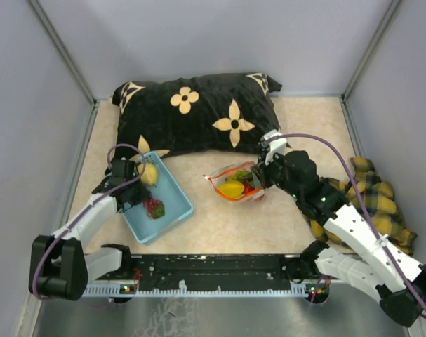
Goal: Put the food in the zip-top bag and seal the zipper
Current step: Pick up the fake fruit from the bin, then place the fake fruit in the zipper food storage bag.
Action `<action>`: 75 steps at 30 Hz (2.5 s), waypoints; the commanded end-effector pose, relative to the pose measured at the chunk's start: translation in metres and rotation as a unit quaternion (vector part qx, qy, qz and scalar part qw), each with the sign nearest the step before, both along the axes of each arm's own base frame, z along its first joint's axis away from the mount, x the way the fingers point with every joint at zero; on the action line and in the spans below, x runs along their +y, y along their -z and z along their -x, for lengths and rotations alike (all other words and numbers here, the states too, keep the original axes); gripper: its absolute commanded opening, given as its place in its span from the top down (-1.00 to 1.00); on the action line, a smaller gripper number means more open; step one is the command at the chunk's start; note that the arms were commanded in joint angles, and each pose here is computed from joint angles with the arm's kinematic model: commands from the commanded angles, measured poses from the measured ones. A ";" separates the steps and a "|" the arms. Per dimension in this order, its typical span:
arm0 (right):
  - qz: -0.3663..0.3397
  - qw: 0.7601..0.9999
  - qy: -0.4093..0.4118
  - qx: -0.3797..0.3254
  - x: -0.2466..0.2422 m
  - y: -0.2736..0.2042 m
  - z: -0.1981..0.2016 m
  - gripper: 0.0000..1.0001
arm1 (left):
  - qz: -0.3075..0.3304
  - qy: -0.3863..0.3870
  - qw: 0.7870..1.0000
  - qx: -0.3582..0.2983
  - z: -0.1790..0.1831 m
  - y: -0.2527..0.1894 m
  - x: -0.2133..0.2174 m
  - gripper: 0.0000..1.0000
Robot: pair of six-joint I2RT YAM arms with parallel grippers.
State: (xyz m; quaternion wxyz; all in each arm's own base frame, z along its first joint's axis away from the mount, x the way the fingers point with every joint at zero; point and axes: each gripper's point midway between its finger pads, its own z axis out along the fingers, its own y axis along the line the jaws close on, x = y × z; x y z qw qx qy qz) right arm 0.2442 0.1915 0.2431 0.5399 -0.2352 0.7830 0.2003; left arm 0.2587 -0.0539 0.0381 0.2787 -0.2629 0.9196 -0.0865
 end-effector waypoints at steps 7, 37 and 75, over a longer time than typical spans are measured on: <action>-0.022 0.999 0.003 -0.041 0.003 -0.027 -0.009 1.00 | 0.041 0.053 0.996 -0.053 0.009 -0.039 -0.017 0.67; -0.019 0.999 0.000 -0.036 0.006 -0.031 -0.010 1.00 | 0.143 0.458 0.748 -0.458 0.043 -0.240 -0.151 0.95; -0.004 1.000 -0.005 -0.007 0.009 -0.030 -0.010 1.00 | -0.004 0.654 0.379 -0.655 0.060 -0.266 -0.318 0.99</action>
